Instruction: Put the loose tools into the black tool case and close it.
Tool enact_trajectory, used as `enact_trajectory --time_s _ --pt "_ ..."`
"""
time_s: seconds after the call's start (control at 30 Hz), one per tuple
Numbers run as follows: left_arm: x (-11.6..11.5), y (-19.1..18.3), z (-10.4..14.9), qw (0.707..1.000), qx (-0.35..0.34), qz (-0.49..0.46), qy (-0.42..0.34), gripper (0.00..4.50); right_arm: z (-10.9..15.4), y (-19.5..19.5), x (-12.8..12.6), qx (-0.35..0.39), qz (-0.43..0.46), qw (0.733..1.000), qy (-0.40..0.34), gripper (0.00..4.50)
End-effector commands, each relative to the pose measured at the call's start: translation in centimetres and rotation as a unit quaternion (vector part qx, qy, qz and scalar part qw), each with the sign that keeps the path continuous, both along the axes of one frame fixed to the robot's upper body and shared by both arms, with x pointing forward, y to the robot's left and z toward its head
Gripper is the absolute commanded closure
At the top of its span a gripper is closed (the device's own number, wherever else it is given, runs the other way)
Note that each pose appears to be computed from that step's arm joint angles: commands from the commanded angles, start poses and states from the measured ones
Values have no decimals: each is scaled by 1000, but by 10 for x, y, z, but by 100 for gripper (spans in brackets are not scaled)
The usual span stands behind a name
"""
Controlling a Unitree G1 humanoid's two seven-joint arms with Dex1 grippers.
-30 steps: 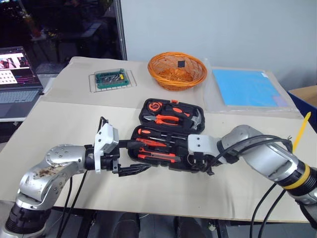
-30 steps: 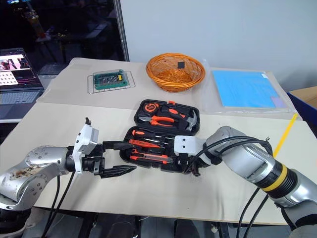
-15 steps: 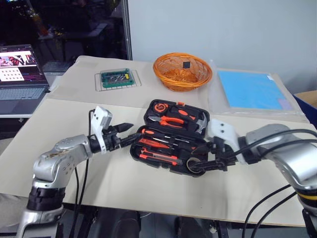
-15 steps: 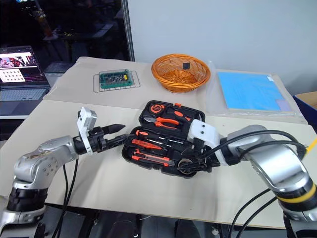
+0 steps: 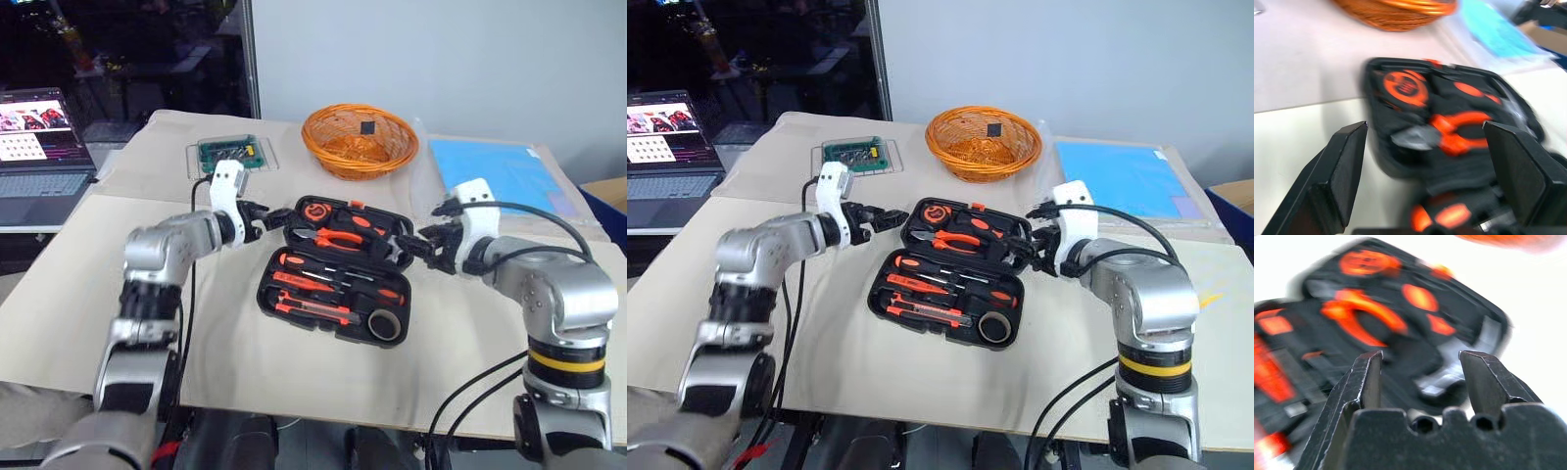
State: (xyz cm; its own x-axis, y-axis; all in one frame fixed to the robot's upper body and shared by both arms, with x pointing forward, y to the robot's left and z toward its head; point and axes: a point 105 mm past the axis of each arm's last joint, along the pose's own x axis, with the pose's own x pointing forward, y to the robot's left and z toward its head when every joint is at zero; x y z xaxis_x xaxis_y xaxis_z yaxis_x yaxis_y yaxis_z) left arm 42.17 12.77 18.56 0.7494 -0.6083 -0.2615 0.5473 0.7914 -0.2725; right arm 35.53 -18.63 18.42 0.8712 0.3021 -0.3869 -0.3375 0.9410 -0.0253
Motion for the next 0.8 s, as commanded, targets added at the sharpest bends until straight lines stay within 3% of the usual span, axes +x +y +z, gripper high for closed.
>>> enact_trajectory --time_s 0.03,0.17,0.2,0.3,0.47,0.5,0.6,0.63,0.8 --pt "16 3 -2 1000 21 1 17 47 -1 -13 14 -8 -37 999 28 159" --pt "27 -6 -15 998 30 -5 49 47 -11 -13 35 25 -47 997 63 159" --pt "28 -7 -19 998 30 -5 54 47 -14 -13 39 35 -49 996 72 182" --pt "28 -14 -30 997 51 -19 62 114 -24 -10 44 47 -40 994 95 258" --pt "31 -22 -23 998 31 -24 57 289 -33 0 46 78 -17 989 122 435" --pt "31 -23 -22 998 23 -24 58 333 -33 1 47 79 -16 989 122 450" --pt "32 -20 -18 998 2 -15 56 428 -31 1 51 74 -10 991 107 450" --pt "33 -20 -16 998 -9 -12 55 440 -28 2 53 77 -7 992 95 450" --pt "35 -28 1 999 -37 -34 19 446 -2 4 71 80 3 997 11 450"
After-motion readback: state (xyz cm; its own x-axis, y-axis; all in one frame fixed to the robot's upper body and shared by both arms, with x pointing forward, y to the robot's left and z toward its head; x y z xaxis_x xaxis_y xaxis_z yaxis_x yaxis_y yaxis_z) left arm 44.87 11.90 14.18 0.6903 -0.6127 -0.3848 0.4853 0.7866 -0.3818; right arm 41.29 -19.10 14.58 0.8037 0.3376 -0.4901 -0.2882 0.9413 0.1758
